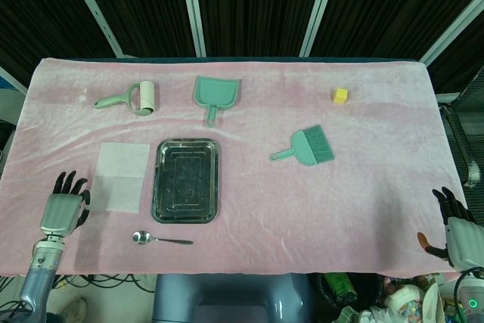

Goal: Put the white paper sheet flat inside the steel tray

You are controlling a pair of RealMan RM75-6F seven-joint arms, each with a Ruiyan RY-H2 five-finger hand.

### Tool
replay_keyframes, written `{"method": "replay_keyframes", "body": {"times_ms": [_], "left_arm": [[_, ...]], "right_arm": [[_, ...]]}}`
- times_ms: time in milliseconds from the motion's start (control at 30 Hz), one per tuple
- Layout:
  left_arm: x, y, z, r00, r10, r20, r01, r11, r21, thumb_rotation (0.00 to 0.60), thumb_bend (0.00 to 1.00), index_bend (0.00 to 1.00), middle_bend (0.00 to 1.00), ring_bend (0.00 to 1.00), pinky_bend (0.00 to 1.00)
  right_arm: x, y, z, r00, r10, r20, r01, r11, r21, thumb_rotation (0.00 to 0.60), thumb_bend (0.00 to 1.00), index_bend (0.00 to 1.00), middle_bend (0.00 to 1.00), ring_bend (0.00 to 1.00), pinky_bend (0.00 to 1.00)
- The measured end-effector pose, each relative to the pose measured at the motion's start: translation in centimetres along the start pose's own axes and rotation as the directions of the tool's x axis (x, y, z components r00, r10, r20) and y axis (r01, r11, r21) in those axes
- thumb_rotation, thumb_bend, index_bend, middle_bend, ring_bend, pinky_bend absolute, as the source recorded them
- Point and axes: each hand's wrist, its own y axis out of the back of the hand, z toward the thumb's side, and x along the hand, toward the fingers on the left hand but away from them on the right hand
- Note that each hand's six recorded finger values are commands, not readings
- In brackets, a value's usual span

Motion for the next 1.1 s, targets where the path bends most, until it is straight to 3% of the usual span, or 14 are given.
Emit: {"method": "replay_keyframes", "body": {"times_ms": [267, 467, 867, 967, 1100], "left_arm": [[-0.1, 0.2, 0.0, 1.000, 0.010, 0.004, -0.010, 1.000, -0.001, 0.600, 0.37, 0.56, 0.22, 0.01, 0.02], [0.0, 0.0, 0.6, 1.000, -0.001, 0.019, 0.001, 1.000, -0.001, 0.600, 0.47, 0.60, 0.24, 0.01, 0.02], [0.3, 0.1, 1.0, 1.000, 0.015, 0.024, -0.015, 1.000, -0.014, 0.600, 0.48, 0.61, 0.25, 0.01, 0.02], [0.3, 0.7, 0.9, 0.999, 0.039, 0.027, -0.038, 0.999, -0.029, 0.600, 0.48, 0.61, 0.26, 0.01, 0.02], [0.4, 2.9, 0.5, 0.993, 0.118, 0.019, -0.117, 0.991, -0.057, 0.600, 0.48, 0.61, 0.26, 0.01, 0.02]], "right_arm": [[0.0, -0.1, 0.0, 1.000, 0.009, -0.001, -0.009, 1.000, 0.001, 0.600, 0.25, 0.00, 0.01, 0.09, 0.15], [0.0, -0.1, -0.1, 1.000, 0.015, 0.003, -0.015, 1.000, -0.001, 0.600, 0.25, 0.00, 0.01, 0.09, 0.15], [0.1, -0.2, -0.1, 1.000, 0.027, 0.009, -0.027, 1.000, 0.002, 0.600, 0.25, 0.00, 0.01, 0.09, 0.15], [0.2, -0.3, -0.1, 1.000, 0.029, 0.010, -0.029, 1.000, 0.002, 0.600, 0.25, 0.00, 0.01, 0.09, 0.15], [0.2, -0.2, -0.1, 0.999, 0.031, 0.011, -0.031, 1.000, -0.002, 0.600, 0.25, 0.00, 0.01, 0.09, 0.15]]}}
